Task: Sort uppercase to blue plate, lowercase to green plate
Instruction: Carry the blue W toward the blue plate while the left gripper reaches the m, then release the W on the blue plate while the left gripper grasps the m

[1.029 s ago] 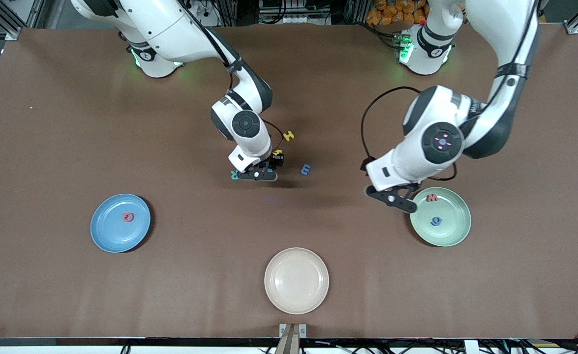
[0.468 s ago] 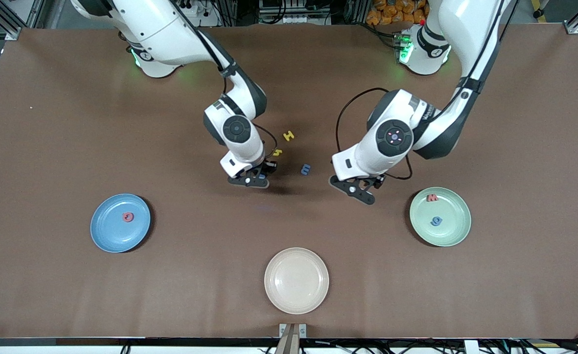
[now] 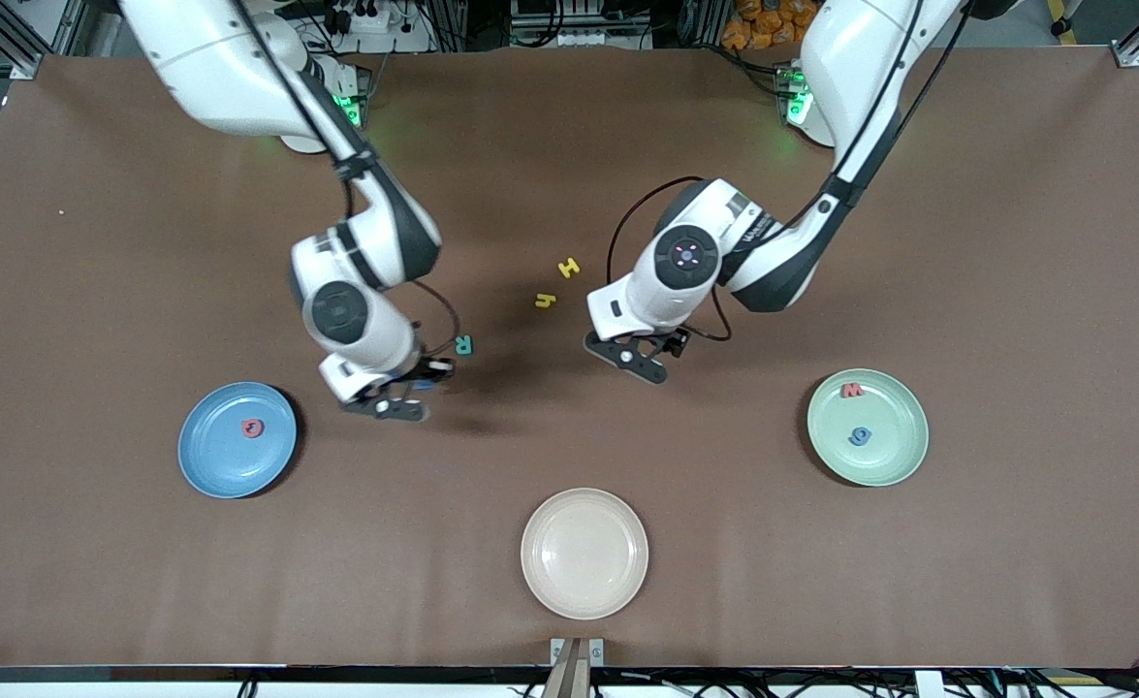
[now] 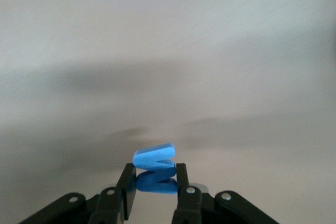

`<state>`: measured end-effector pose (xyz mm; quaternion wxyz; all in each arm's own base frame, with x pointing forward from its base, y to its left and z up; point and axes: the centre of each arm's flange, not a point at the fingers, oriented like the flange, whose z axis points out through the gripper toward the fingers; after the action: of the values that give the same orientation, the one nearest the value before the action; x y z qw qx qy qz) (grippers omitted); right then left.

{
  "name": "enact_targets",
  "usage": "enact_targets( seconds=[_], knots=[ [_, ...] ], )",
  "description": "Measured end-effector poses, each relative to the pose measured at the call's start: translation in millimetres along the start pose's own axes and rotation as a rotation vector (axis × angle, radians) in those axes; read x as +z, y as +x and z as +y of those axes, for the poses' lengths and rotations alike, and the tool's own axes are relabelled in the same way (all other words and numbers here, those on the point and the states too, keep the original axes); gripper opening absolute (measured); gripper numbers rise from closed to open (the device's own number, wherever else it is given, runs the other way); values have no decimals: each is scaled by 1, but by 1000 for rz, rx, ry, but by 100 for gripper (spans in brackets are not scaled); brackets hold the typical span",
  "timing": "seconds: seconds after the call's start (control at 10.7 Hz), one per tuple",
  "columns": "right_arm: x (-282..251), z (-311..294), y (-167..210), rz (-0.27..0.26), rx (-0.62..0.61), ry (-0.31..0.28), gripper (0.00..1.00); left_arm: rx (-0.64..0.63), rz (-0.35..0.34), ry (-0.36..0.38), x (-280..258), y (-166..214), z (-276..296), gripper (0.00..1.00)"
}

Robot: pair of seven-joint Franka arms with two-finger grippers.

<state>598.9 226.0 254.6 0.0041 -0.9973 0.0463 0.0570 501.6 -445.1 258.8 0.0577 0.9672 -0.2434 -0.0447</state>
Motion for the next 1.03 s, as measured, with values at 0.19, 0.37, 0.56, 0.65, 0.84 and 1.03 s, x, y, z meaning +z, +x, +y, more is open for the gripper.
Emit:
enact_targets(
  seconds=[0.19,0.37,0.56,0.65,0.84,1.03],
  knots=[
    [-11,80,30,-3,-89,12,35,12,6,11,25,-4,23,90],
    [-15,149,50,6,-203,16,35,30,5,30,47,-4,22,85],
    [-24,212,65,30,-285,17,35,40,-3,28,59,-6,27,85],
    [-27,229,70,38,-305,16,35,51,-4,30,60,-8,32,84],
    [-28,233,74,46,-326,9,36,83,2,42,64,-11,43,83],
    [-28,228,75,47,-334,9,57,98,1,51,68,-12,46,82]
  ],
)
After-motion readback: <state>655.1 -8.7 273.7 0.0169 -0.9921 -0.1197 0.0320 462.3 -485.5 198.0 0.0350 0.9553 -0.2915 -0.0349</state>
